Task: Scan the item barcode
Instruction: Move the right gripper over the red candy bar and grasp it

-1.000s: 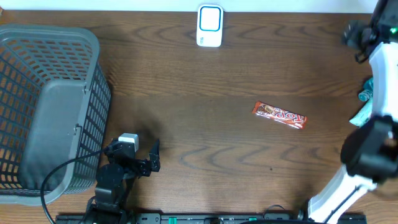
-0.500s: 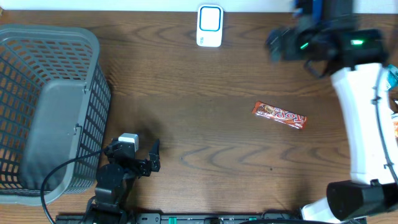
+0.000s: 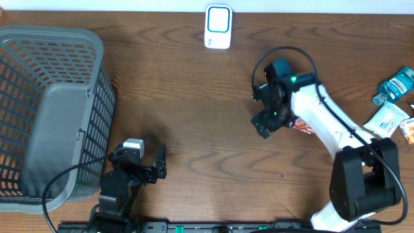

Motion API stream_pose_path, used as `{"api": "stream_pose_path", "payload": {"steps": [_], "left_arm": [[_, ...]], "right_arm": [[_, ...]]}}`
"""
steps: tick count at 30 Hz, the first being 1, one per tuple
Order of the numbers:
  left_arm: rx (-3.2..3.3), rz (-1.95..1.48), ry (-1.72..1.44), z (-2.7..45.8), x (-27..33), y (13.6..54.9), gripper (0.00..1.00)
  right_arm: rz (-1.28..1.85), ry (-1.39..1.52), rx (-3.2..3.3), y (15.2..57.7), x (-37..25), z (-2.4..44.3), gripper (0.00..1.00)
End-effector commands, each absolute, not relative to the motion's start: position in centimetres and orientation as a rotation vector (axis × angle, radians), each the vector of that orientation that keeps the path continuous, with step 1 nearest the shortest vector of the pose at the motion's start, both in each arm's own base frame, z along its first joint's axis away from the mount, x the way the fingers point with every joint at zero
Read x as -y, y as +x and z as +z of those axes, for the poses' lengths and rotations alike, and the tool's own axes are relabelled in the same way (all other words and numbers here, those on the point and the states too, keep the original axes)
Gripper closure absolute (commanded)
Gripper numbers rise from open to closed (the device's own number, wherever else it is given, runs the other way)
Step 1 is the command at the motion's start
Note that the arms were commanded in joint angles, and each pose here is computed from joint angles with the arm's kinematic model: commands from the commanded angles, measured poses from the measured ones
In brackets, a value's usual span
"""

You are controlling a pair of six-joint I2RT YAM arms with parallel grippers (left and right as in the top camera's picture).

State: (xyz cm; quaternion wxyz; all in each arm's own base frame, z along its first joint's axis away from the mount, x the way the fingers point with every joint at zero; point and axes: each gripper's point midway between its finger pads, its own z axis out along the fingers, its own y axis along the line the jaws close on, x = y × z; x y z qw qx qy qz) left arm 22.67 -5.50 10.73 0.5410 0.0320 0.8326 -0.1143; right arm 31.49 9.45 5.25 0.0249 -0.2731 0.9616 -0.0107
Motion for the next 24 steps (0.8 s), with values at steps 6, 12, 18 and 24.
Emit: {"api": "stream_pose_path", "payload": {"steps": [6, 12, 18, 24], "left_arm": [[-2.01, -0.27, 0.099, 9.5, 5.7, 22.4, 0.02], [-2.01, -0.27, 0.099, 9.5, 5.7, 22.4, 0.02], [-2.01, -0.27, 0.099, 9.5, 5.7, 22.4, 0.02], [-2.01, -0.27, 0.099, 9.5, 5.7, 22.4, 0.02]], "right_arm": [[-0.306, -0.901, -2.758, 34.0, -6.4, 0.1, 0.01], [-0.158, -0.832, -2.764, 33.3, -5.3, -2.1, 0.15], [0.11, -0.667, -2.81, 32.8, -5.4, -2.2, 0.99], [0.645, -0.651, -2.678, 32.9, -11.9, 0.7, 0.99]]}}
